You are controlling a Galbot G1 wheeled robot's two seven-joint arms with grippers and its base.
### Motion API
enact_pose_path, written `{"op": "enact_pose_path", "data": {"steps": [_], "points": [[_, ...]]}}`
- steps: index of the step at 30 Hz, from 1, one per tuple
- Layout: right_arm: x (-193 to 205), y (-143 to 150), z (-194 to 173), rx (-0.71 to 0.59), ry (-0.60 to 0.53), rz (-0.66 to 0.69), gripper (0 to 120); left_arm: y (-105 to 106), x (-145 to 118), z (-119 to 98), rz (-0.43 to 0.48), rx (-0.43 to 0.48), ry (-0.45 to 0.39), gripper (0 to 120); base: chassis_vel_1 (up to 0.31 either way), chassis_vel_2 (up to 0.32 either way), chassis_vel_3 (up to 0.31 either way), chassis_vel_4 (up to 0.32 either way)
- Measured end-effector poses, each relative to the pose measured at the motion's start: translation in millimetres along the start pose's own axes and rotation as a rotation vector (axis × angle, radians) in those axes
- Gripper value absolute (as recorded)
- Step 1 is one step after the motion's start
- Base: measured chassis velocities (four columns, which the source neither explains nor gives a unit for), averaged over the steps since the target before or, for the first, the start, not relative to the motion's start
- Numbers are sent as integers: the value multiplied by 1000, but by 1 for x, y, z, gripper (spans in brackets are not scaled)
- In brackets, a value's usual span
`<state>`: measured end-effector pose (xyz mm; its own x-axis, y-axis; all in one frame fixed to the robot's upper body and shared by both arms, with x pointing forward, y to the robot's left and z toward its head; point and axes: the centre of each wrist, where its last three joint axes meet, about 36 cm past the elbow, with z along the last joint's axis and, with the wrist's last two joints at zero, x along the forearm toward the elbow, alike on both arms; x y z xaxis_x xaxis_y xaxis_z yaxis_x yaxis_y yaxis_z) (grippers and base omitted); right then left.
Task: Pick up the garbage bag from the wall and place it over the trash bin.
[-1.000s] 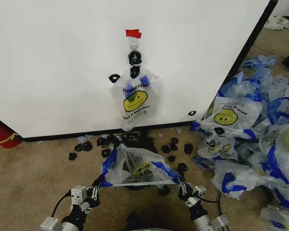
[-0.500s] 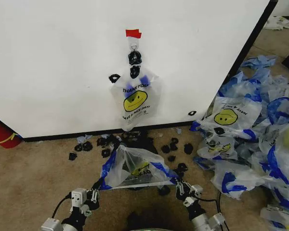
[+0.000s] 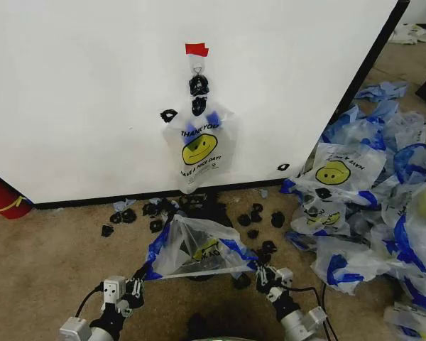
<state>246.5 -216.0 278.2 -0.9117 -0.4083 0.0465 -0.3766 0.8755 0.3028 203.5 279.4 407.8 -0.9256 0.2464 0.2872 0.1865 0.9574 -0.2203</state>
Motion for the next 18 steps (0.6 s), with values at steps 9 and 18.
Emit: {"op": "enact_pose_path", "data": {"steps": [9, 18], "points": [[-7, -2, -5, 27, 18, 16, 0, 1, -3, -1, 2, 4, 5, 0, 0, 0, 0, 0], [-14, -1, -11, 57, 53, 28, 0, 2, -8, -3, -3, 14, 12, 0, 0, 0, 0, 0]]}}
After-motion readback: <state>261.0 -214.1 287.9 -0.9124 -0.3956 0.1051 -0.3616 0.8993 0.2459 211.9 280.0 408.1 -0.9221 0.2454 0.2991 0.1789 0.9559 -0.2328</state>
